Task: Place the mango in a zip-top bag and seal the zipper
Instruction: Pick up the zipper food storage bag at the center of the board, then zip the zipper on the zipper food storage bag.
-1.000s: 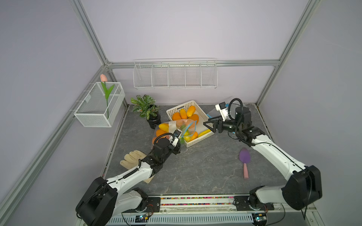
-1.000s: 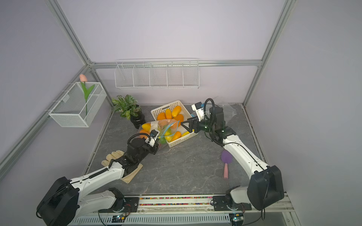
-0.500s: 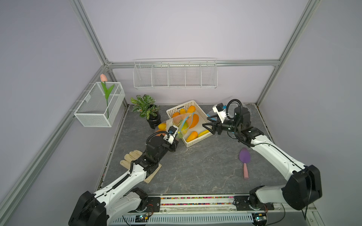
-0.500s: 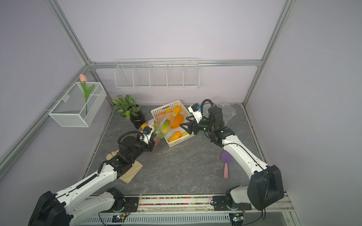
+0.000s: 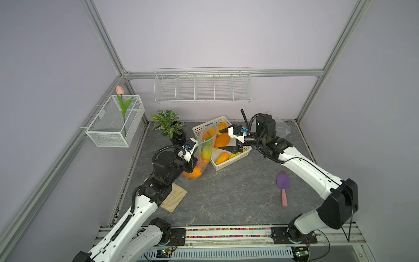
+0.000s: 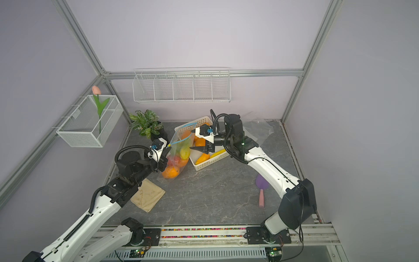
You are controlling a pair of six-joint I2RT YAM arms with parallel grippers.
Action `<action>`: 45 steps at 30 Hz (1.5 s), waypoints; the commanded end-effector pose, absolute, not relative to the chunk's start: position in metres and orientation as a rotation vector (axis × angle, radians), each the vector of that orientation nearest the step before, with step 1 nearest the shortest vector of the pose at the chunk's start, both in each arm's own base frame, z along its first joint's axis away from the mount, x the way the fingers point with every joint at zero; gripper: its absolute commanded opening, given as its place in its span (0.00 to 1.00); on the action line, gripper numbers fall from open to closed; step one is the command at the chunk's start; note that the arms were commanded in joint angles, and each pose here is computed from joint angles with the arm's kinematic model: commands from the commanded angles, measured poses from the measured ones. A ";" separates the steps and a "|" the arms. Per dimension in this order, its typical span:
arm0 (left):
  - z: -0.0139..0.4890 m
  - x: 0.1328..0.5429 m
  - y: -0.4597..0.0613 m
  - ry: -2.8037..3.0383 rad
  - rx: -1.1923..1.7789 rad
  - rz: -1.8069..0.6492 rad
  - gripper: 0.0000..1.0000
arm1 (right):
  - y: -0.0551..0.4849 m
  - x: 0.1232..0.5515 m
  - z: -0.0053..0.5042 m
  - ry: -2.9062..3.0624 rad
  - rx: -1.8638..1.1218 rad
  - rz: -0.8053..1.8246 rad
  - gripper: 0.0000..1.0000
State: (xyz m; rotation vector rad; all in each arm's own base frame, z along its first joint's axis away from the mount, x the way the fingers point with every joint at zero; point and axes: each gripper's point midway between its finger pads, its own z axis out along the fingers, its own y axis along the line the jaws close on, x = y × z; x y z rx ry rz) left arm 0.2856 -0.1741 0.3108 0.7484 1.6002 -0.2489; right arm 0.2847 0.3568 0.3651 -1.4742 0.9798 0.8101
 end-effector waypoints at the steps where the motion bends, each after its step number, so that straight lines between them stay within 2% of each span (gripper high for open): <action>1: 0.331 0.269 -0.187 1.544 0.890 -0.313 0.00 | 0.365 0.257 0.375 0.830 -1.586 0.839 0.75; 5: 0.333 0.262 -0.206 1.555 1.017 -0.416 0.00 | 0.370 0.241 0.375 0.796 -1.642 0.861 0.75; 17: 0.345 0.262 -0.231 1.479 1.084 -0.551 0.00 | 0.386 0.251 0.362 0.953 -1.668 0.937 0.68; 23: 0.343 0.265 -0.233 1.481 1.090 -0.555 0.00 | 0.399 0.254 0.358 1.026 -1.679 1.008 0.56; 28: 0.343 0.268 -0.231 1.488 1.079 -0.531 0.00 | 0.403 0.255 0.351 1.058 -1.686 1.027 0.31; 40: 0.349 0.268 -0.216 1.469 1.013 -0.445 0.00 | 0.400 0.267 0.348 1.117 -1.648 1.023 0.24; 45: 0.349 0.269 -0.214 1.474 1.011 -0.428 0.00 | 0.398 0.270 0.354 1.112 -1.606 1.041 0.15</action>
